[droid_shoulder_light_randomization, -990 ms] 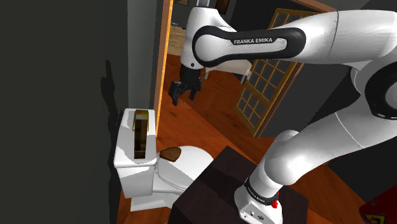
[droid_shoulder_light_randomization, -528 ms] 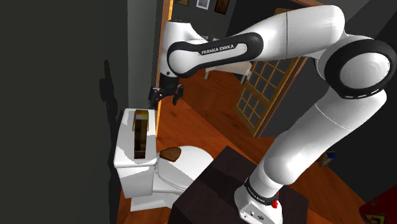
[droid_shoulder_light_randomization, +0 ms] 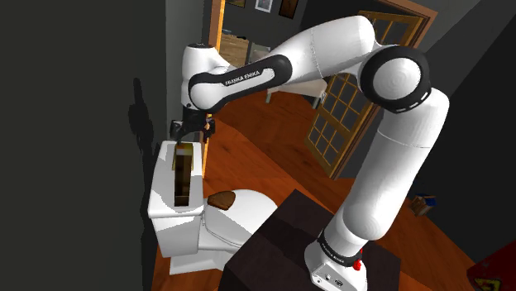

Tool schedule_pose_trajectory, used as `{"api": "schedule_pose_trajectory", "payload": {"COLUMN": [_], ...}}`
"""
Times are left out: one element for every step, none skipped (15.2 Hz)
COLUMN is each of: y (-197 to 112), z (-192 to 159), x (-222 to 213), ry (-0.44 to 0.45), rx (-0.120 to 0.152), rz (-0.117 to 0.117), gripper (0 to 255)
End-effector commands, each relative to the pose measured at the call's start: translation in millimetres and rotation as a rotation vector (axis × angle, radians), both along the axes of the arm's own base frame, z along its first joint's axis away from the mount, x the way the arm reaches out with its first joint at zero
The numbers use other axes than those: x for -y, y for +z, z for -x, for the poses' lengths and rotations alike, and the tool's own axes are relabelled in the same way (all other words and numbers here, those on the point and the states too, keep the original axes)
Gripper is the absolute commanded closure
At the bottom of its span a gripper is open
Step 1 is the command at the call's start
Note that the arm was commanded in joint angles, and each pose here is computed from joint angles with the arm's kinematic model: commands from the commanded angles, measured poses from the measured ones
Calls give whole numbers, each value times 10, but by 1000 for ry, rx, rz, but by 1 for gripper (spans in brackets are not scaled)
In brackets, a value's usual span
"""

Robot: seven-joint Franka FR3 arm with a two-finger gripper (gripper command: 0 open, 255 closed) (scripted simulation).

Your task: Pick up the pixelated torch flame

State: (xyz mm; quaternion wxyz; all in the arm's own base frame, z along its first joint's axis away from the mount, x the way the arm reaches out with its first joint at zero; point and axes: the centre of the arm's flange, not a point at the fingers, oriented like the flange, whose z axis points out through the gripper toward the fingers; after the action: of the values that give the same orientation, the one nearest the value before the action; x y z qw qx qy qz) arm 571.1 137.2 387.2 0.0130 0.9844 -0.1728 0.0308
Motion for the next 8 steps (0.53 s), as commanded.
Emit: {"api": "schedule_pose_trajectory", "payload": {"y": [-142,-216,-223,-276,-329,-382,-435,-487], "z": [-227,-333,-343,-343,-343,-343,-343,-343], "x": [-51,-72,-74,-74,-74,-74,-74,-74], "ry": [-31,-46,-47,-47,-47,-47,-47,-47], "rx": [3,4,4,4,4,4,4,4], "rz": [0,-1,-1,-1,-1,-1,-1,-1], "gripper": [0,0,0,0,0,0,0,0]}}
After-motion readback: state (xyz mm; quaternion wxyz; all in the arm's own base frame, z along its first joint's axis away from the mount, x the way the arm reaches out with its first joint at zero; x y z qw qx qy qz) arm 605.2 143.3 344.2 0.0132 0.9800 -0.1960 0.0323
